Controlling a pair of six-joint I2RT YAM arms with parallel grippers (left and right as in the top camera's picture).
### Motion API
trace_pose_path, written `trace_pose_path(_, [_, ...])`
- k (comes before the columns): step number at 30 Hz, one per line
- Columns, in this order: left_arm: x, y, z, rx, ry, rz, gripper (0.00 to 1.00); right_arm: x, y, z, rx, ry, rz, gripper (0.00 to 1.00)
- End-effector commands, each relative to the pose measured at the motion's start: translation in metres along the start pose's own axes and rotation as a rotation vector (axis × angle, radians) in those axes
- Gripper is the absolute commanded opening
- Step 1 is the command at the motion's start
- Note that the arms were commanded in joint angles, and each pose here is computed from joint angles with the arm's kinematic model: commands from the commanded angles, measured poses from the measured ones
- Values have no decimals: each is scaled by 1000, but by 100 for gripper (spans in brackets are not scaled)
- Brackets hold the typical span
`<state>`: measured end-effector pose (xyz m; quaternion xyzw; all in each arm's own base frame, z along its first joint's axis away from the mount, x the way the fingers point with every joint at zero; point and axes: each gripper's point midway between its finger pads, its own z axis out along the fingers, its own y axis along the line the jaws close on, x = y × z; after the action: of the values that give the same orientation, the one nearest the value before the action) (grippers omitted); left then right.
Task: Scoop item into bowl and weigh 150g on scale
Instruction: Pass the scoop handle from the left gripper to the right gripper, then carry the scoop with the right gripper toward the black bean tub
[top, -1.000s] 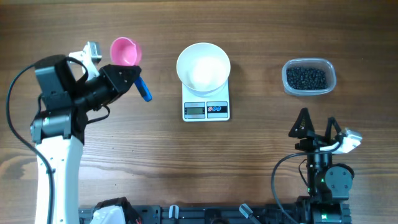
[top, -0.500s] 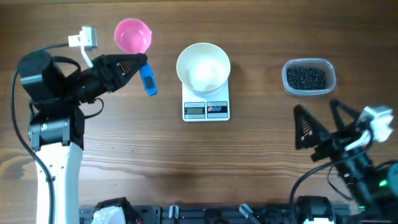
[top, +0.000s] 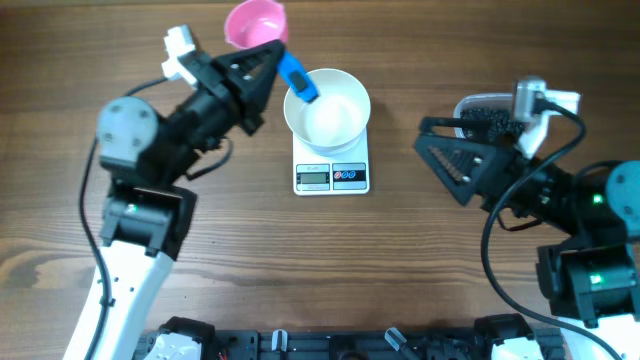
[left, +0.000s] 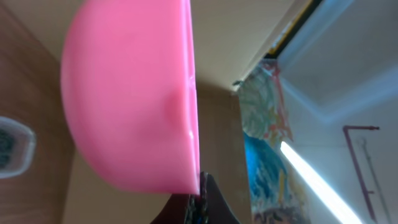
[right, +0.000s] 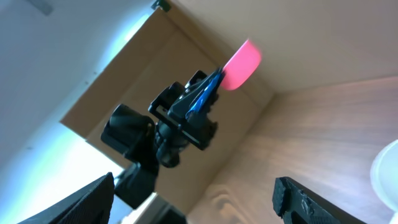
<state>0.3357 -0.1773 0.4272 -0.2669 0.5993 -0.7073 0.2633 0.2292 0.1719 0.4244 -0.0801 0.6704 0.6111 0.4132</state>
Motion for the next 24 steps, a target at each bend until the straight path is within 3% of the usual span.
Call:
trace_pose_path(1, [1, -18, 8, 78, -179, 46, 4, 4, -1, 26, -19, -8, 92, 84])
trace_pose_path(9, [44, -32, 24, 141, -144, 516, 4, -6, -7, 100, -131, -107, 259, 74])
trace_pose_path(12, [48, -35, 24, 156, -125, 557, 4, -18, -21, 109, -123, -175, 280, 69])
trace_pose_path(14, [48, -35, 24, 155, -125, 557, 4, -28, -18, 109, -153, -224, 255, 58])
trace_pose_path(17, [47, -33, 25, 149, -126, 556, 4, -35, -5, 106, -203, -251, 221, 54])
trace_pose_path(19, [45, -31, 26, 141, -130, 555, 4, -32, -2, 106, -222, -229, 246, 36])
trace_pose_path(20, [45, -30, 27, 141, -130, 554, 4, -30, 0, 106, -228, -212, 243, 33])
trace_pose_path(24, [45, -36, 28, 168, -134, 558, 4, -27, 1, 107, -235, -192, 257, 38])
